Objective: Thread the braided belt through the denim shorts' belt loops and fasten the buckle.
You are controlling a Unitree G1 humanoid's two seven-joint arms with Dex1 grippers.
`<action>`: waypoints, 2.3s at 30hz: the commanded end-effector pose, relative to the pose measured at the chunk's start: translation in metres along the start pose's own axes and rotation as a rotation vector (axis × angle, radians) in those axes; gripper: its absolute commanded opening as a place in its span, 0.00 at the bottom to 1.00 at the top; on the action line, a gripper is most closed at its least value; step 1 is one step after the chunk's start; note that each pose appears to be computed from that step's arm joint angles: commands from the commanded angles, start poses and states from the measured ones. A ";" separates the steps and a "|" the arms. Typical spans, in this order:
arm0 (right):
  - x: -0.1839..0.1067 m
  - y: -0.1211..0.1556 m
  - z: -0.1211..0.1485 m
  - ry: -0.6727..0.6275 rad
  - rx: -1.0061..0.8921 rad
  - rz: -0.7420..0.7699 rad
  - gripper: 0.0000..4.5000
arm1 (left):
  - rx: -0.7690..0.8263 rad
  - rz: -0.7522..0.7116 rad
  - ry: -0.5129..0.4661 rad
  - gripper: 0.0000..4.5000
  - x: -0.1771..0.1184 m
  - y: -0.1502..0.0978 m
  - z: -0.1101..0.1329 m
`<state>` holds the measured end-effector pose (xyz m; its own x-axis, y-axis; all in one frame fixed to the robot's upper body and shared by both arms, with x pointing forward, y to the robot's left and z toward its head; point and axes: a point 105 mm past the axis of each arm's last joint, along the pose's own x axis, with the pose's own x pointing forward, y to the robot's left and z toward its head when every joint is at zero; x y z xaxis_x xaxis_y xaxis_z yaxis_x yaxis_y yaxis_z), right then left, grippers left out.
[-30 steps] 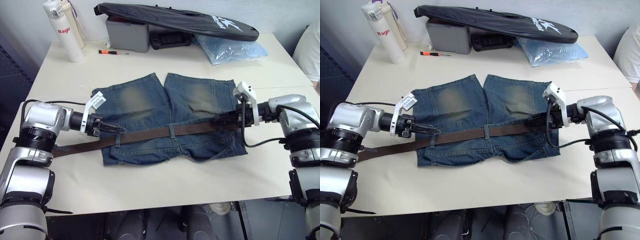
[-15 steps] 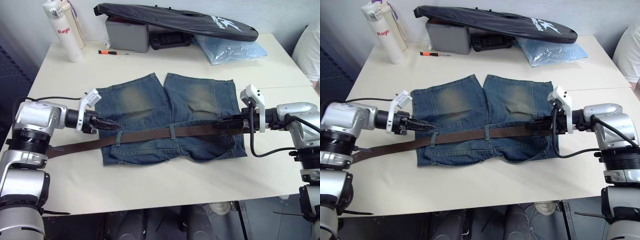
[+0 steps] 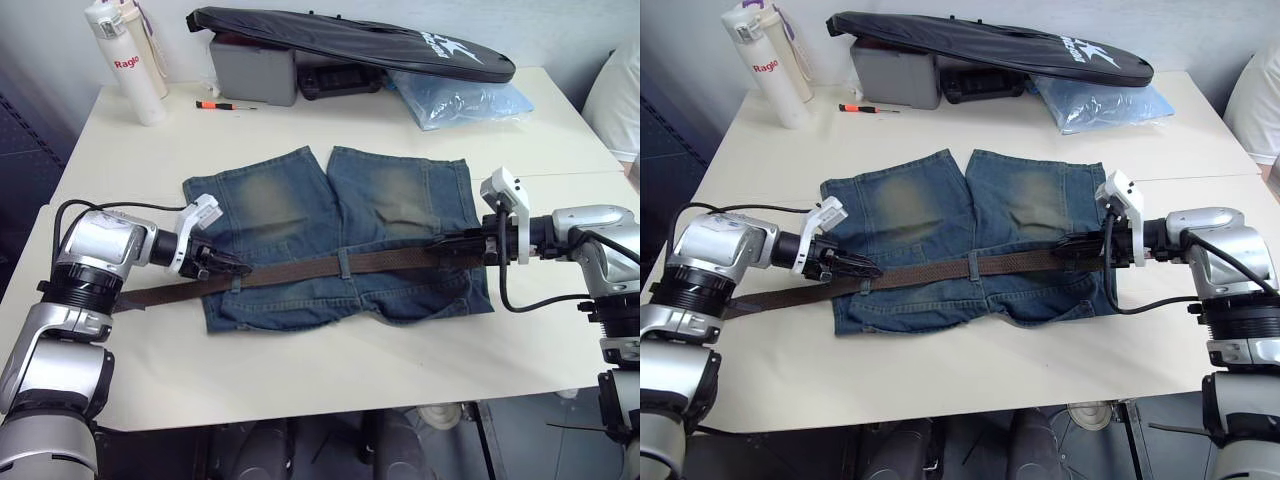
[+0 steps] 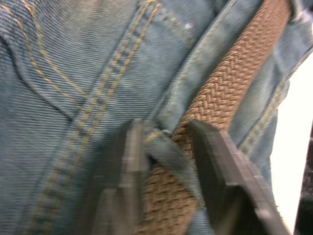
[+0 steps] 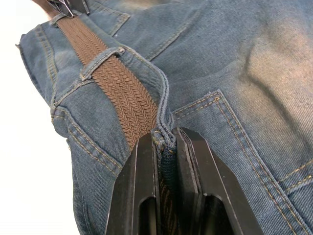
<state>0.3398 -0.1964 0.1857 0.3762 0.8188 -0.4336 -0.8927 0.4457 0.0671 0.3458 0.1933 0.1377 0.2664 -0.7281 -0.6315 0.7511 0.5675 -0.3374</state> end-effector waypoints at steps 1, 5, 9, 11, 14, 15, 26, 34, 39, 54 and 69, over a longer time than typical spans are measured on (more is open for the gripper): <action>-0.006 0.003 0.014 -0.035 -0.041 -0.003 0.01 | 0.026 -0.021 0.036 0.00 -0.001 -0.004 -0.006; -0.006 0.003 0.013 -0.035 -0.040 -0.003 0.01 | 0.040 -0.038 -0.021 0.00 -0.018 -0.009 0.011; -0.008 0.008 0.011 -0.032 -0.046 0.025 0.01 | 0.027 -0.093 -0.102 0.00 -0.037 -0.019 0.028; -0.012 0.014 0.010 -0.032 -0.059 0.056 0.01 | 0.028 -0.133 -0.129 0.00 -0.046 -0.027 0.033; -0.021 0.026 0.009 -0.052 -0.086 0.100 0.01 | 0.033 -0.206 -0.144 0.00 -0.057 -0.042 0.035; -0.023 0.029 0.009 -0.059 -0.088 0.106 0.01 | 0.033 -0.224 -0.141 0.00 -0.059 -0.046 0.035; -0.034 0.076 -0.049 -0.053 -0.457 -0.064 0.01 | 0.094 -0.460 0.139 0.00 -0.066 -0.098 -0.039; -0.047 0.114 -0.116 0.006 -0.821 -0.087 0.01 | 0.088 -0.631 0.211 0.00 -0.059 -0.127 -0.059; -0.052 0.118 -0.156 0.108 -1.024 0.003 0.01 | 0.078 -0.651 0.301 0.00 -0.065 -0.133 -0.081; -0.043 0.106 -0.172 0.130 -1.157 0.070 0.01 | 0.317 -0.363 -0.234 0.00 -0.029 -0.084 0.032; -0.043 0.107 -0.174 0.150 -1.110 0.007 0.01 | 0.392 -0.400 -0.061 0.70 0.012 -0.063 0.017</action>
<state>0.1890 -0.2389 0.0677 0.4158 0.7765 -0.4734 -0.5898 -0.1661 -0.7903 0.3162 0.1431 0.1598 -0.0167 -0.8917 -0.4523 0.9586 0.1144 -0.2609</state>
